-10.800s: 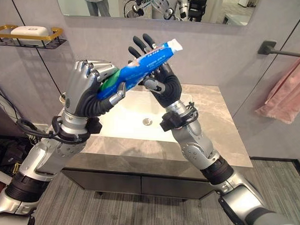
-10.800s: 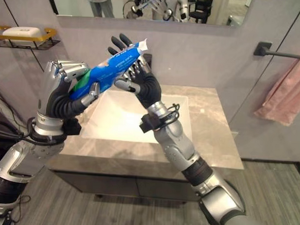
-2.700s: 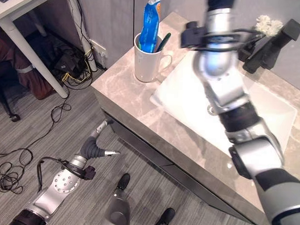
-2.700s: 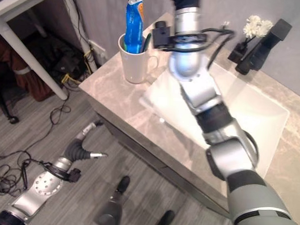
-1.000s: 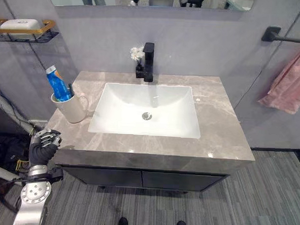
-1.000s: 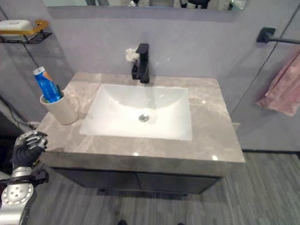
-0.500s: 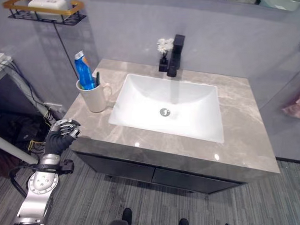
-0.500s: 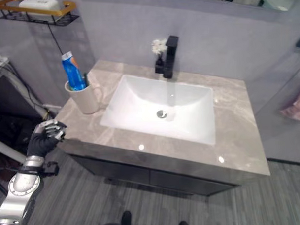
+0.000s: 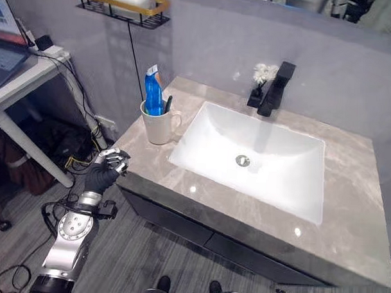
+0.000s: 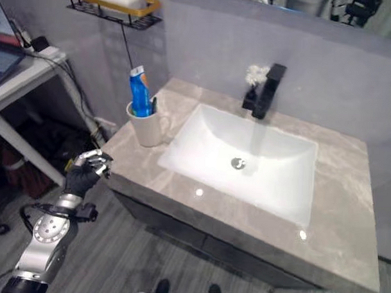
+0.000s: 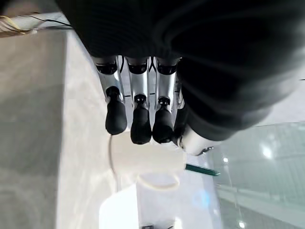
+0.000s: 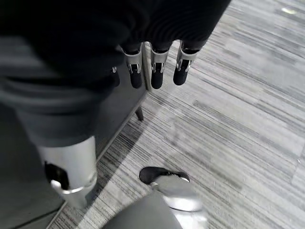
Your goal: Put brush and paste in cup on sink, flatten towel.
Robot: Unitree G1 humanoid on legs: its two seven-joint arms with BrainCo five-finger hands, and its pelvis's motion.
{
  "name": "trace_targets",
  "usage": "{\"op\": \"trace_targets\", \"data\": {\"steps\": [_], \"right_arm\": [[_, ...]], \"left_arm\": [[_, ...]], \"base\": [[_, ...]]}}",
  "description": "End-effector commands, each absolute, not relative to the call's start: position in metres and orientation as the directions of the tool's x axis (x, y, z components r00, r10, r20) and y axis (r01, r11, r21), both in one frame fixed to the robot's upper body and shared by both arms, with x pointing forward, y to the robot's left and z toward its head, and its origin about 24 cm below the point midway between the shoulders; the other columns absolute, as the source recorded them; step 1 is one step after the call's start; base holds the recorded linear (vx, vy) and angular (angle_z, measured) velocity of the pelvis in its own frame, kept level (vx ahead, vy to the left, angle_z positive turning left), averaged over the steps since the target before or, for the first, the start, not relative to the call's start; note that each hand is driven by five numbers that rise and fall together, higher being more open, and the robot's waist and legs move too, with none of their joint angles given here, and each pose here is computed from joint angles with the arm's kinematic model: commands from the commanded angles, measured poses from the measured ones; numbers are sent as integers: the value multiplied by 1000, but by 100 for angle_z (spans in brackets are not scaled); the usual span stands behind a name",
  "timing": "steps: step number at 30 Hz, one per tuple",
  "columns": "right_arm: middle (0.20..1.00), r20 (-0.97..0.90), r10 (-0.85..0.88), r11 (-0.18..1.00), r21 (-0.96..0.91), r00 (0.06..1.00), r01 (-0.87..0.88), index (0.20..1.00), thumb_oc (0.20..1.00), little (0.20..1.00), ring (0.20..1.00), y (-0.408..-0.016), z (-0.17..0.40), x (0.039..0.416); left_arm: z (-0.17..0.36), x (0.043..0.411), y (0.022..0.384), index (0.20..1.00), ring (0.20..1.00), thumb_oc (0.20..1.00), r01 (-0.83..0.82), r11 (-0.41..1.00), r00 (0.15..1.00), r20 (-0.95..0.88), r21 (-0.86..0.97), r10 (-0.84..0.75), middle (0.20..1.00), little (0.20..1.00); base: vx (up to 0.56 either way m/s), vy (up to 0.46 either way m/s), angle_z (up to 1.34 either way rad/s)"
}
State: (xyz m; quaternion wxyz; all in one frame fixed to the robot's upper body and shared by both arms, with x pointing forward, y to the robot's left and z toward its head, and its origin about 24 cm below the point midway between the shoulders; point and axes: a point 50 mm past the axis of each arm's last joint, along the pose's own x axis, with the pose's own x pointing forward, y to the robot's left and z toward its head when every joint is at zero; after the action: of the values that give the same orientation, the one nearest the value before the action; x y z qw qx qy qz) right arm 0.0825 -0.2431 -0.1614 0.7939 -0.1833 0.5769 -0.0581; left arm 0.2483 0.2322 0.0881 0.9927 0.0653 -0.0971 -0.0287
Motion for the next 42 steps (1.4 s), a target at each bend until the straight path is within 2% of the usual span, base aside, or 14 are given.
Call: {"op": "trace_targets", "data": {"steps": [1,3,5,13,18,27,33,37,38,42], "right_arm": [[1000,-906,-316,921,-364,283,-137,1000,1000,1000,1000,-244,-164,69],[1000,-906,-336,925,-368,258,-89,1000,1000,1000,1000,-247,-165,59],[1000,-906,-329,936,-350,266,-35,1000,1000,1000,1000,-243,-165,65],[1000,-920,-273,948,-307,280,-85,1000,1000,1000,1000,-230,-168,67],[1000,-928,-283,942,-317,242,-113,1000,1000,1000,1000,-235,-168,57],[1000,-919,-319,936,-343,232,-73,1000,1000,1000,1000,-246,-166,54],[1000,-921,-327,935,-348,211,-68,1000,1000,1000,1000,-251,-165,51],[1000,-928,-341,936,-351,151,-41,1000,1000,1000,1000,-256,-166,31],[1000,-930,-351,936,-352,104,12,1000,1000,1000,1000,-260,-165,18],[1000,-931,-357,934,-354,72,54,1000,1000,1000,1000,-263,-165,9]], "left_arm": [[126,255,214,200,200,200,142,983,916,360,120,-176,200,200],[129,263,202,200,200,200,202,973,903,363,113,-230,200,200],[125,260,203,200,200,200,226,966,908,332,123,-254,200,200],[118,259,214,200,200,200,185,982,936,295,46,-191,200,200],[124,265,224,200,200,200,146,987,941,300,63,-158,200,200],[133,275,218,200,200,200,162,985,934,314,59,-172,200,200],[135,268,230,200,200,200,130,990,940,311,53,-140,200,200],[129,268,232,200,200,200,130,991,948,286,39,-136,200,200],[125,267,230,200,200,200,145,989,951,270,34,-149,200,200],[121,264,232,200,200,200,159,987,956,248,11,-157,200,200]], "base": [[-47,-68,112],[36,4,193],[107,59,129],[50,44,-41],[7,50,-31],[-33,104,-10],[113,63,-35],[150,-31,8],[210,-46,43],[159,-45,29]]}}
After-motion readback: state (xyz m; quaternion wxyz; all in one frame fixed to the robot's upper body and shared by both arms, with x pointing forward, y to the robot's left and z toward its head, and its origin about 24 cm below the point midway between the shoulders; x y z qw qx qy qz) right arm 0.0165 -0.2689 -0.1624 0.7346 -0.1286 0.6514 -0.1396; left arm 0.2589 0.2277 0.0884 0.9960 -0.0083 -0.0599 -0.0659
